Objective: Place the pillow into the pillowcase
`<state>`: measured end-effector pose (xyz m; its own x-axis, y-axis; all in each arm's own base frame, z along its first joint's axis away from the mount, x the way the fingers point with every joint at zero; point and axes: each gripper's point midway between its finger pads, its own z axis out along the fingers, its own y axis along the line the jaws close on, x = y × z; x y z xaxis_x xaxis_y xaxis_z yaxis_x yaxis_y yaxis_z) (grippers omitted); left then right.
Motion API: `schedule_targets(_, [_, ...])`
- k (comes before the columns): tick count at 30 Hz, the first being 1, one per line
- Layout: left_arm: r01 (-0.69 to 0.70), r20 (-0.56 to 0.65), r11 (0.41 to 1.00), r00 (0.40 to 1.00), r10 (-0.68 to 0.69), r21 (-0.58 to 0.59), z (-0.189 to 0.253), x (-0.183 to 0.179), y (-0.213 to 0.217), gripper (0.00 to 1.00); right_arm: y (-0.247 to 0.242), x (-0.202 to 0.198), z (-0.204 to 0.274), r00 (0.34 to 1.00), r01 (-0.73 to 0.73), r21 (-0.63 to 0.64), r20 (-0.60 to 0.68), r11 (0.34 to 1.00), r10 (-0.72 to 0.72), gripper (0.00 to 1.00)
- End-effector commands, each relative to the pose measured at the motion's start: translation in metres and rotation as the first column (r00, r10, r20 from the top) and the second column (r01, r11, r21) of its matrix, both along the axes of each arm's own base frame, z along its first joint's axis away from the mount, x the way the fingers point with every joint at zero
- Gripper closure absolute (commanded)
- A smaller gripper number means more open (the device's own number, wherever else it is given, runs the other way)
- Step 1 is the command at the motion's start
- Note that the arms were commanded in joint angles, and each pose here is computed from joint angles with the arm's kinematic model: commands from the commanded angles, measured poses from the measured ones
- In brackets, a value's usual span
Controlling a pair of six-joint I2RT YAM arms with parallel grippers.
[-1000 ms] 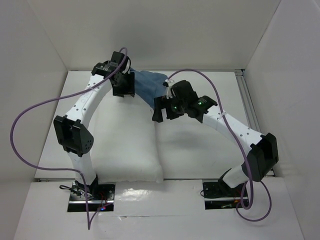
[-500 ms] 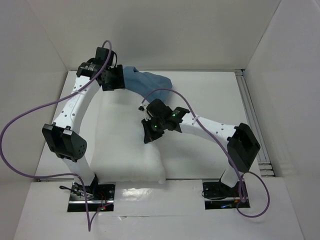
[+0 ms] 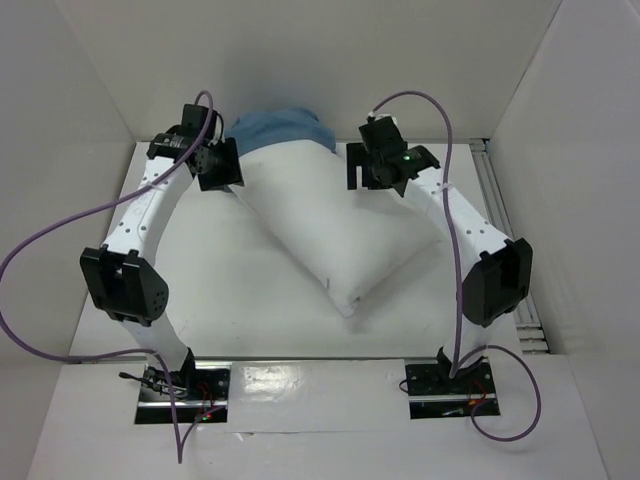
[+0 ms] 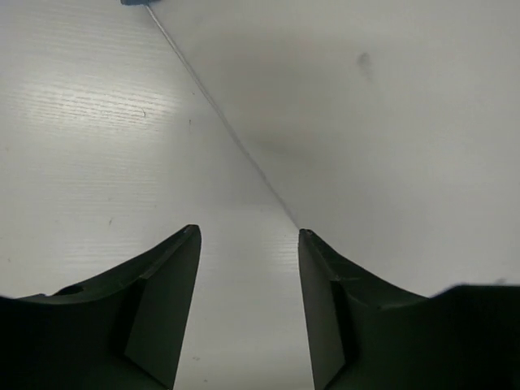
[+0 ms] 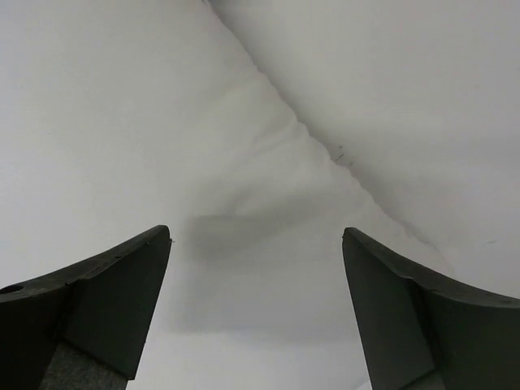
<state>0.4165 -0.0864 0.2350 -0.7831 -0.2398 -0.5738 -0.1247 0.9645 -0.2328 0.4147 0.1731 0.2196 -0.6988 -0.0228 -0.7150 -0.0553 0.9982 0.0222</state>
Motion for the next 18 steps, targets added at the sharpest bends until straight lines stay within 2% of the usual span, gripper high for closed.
schedule_targets(1, [-0.012, 0.069, 1.000, 0.998, 0.013, -0.008, 0.013, 0.000, 0.005, 0.38, -0.008, -0.002, 0.034, 0.996, 0.034, -0.059, 0.085, 0.998, -0.029, 0.06])
schedule_targets(4, [-0.067, 0.059, 0.998, 0.996, 0.067, -0.005, -0.002, -0.002, 0.017, 0.51, 0.020, -0.012, 0.070, 0.980, -0.069, 0.004, 0.188, 0.998, 0.067, 0.05])
schedule_targets(6, [-0.125, 0.029, 0.992, 0.992, 0.125, -0.012, -0.016, -0.008, 0.025, 0.52, 0.042, -0.022, 0.081, 0.962, -0.149, 0.001, 0.230, 0.989, 0.145, 0.03])
schedule_targets(8, [-0.203, 0.051, 0.979, 0.978, 0.205, -0.034, -0.012, -0.010, 0.038, 0.51, 0.085, -0.045, 0.081, 0.933, -0.268, -0.012, 0.245, 0.963, 0.263, 0.02])
schedule_targets(11, [-0.285, 0.064, 0.957, 0.955, 0.289, -0.064, -0.012, -0.016, 0.053, 0.47, 0.138, -0.067, 0.051, 0.908, -0.360, -0.085, 0.197, 0.929, 0.370, 0.01])
schedule_targets(12, [-0.315, 0.052, 0.947, 0.946, 0.318, -0.059, -0.017, -0.020, 0.062, 0.47, 0.151, -0.068, 0.027, 0.908, -0.375, -0.118, 0.153, 0.919, 0.390, 0.01])
schedule_targets(15, [-0.316, 0.075, 0.946, 0.944, 0.321, -0.076, -0.014, -0.019, 0.064, 0.47, 0.172, -0.069, 0.000, 0.919, -0.351, -0.141, 0.136, 0.926, 0.370, 0.01])
schedule_targets(16, [-0.325, 0.064, 0.943, 0.942, 0.330, -0.072, -0.018, -0.021, 0.068, 0.45, 0.174, -0.065, -0.023, 0.929, -0.336, -0.170, 0.101, 0.926, 0.356, 0.01])
schedule_targets(18, [-0.320, 0.050, 0.944, 0.945, 0.324, -0.074, -0.023, -0.023, 0.066, 0.44, 0.164, -0.054, -0.036, 0.953, -0.255, -0.235, 0.105, 0.938, 0.285, 0.13])
